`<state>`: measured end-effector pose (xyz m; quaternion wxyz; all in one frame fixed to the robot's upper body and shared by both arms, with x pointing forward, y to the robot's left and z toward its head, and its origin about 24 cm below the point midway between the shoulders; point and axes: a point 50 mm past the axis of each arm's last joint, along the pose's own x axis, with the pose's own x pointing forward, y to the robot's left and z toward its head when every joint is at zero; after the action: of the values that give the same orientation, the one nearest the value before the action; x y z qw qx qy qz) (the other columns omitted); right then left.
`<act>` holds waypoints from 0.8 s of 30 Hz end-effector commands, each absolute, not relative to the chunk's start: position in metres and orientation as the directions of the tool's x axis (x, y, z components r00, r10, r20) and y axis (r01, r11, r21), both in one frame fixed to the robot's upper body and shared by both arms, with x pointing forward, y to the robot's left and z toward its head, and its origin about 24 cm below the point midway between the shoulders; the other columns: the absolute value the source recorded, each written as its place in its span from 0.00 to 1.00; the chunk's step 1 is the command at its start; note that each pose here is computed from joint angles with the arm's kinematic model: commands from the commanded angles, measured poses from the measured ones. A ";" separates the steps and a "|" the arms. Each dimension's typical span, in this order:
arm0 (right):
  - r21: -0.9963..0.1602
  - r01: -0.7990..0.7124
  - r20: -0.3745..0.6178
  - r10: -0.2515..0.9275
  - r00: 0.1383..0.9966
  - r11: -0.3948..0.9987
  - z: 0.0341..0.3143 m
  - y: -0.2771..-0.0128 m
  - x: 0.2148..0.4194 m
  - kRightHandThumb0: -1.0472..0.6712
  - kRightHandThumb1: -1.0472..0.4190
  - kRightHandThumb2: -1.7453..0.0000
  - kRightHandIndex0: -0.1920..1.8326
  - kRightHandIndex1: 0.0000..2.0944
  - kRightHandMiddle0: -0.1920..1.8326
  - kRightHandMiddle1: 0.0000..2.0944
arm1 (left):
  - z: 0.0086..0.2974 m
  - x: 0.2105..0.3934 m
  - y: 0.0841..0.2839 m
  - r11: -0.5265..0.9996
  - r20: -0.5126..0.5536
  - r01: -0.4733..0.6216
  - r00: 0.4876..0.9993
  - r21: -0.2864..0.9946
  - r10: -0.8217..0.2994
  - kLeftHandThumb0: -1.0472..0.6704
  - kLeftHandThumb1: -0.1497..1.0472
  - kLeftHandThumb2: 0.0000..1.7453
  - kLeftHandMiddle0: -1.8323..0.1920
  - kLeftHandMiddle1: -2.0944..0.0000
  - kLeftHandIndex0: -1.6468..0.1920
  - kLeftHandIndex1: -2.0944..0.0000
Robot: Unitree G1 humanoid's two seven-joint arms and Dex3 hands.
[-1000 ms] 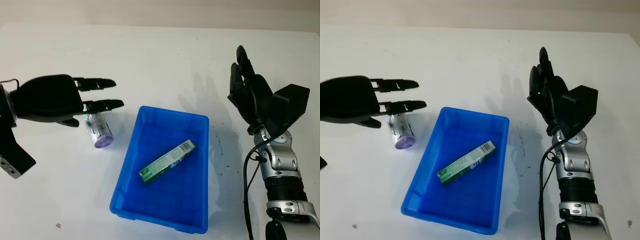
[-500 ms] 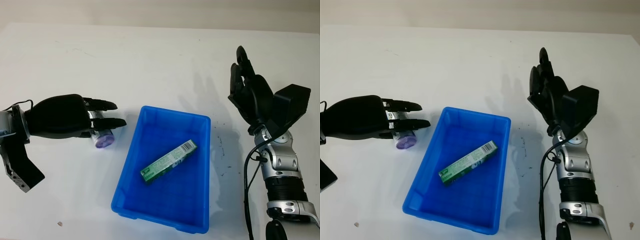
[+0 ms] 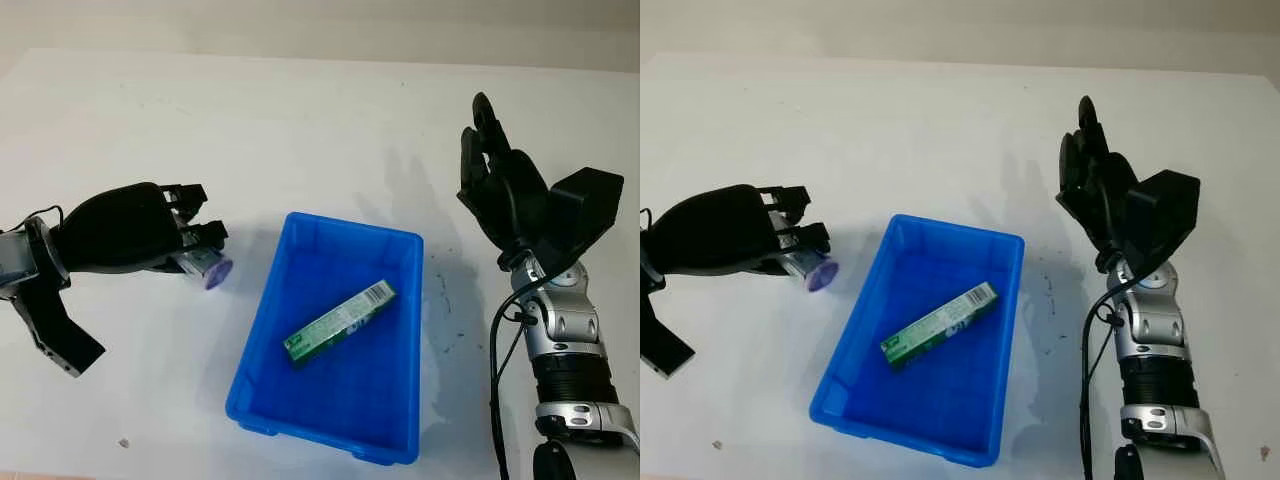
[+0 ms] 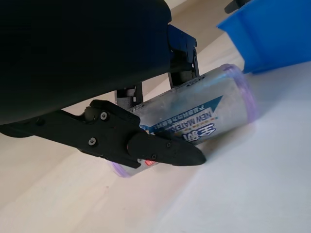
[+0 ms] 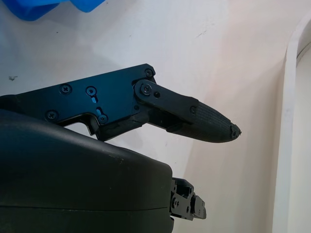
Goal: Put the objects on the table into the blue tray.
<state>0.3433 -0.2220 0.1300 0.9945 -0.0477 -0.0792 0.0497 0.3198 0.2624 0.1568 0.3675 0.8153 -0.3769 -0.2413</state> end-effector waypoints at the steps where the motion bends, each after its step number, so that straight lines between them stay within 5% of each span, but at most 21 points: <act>1: -0.115 -0.084 0.182 0.104 0.978 0.990 0.137 -0.224 0.345 0.23 0.00 0.57 0.00 0.00 0.00 0.00 | 0.162 0.321 0.262 -0.436 -0.091 -0.445 0.610 0.782 -0.787 0.32 1.00 0.22 0.38 0.00 0.64 0.00; 6: -0.110 -0.094 0.179 0.113 0.977 0.989 0.137 -0.224 0.345 0.23 0.00 0.56 0.00 0.00 0.00 0.00 | 0.198 0.330 0.261 -0.361 0.083 -0.517 0.651 0.776 -0.754 0.33 1.00 0.17 0.52 0.00 0.73 0.00; 11: -0.104 -0.105 0.173 0.122 0.977 0.989 0.137 -0.222 0.347 0.23 0.00 0.57 0.00 0.00 0.00 0.00 | 0.261 0.337 0.242 -0.244 0.343 -0.663 0.624 0.707 -0.702 0.35 1.00 0.14 0.61 0.00 0.79 0.00; 13: -0.103 -0.111 0.174 0.127 0.977 0.989 0.137 -0.222 0.347 0.23 0.00 0.57 0.00 0.00 0.00 0.00 | 0.276 0.333 0.230 -0.178 0.412 -0.693 0.593 0.699 -0.692 0.34 1.00 0.15 0.69 0.05 0.81 0.11; 17: -0.093 -0.112 0.176 0.127 0.976 0.989 0.137 -0.220 0.348 0.23 0.00 0.56 0.00 0.00 0.00 0.00 | 0.293 0.322 0.205 0.028 0.536 -0.715 0.496 0.699 -0.683 0.32 1.00 0.13 0.54 0.00 0.70 0.02; 20: -0.095 -0.109 0.177 0.124 0.976 0.990 0.137 -0.218 0.348 0.24 0.00 0.56 0.00 0.00 0.00 0.00 | 0.300 0.309 0.181 0.240 0.582 -0.599 0.477 0.764 -0.659 0.31 1.00 0.15 0.44 0.00 0.67 0.00; 24: -0.102 -0.106 0.180 0.123 0.976 0.989 0.137 -0.218 0.347 0.23 0.00 0.57 0.00 0.00 0.00 0.00 | 0.292 0.290 0.156 0.415 0.500 -0.281 0.531 0.866 -0.684 0.34 1.00 0.19 0.52 0.00 0.72 0.09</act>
<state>0.3476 -0.2189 0.1332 0.9940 -0.0452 -0.0820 0.0574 0.2976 0.1603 0.2945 0.6866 0.5438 -0.4681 -0.1168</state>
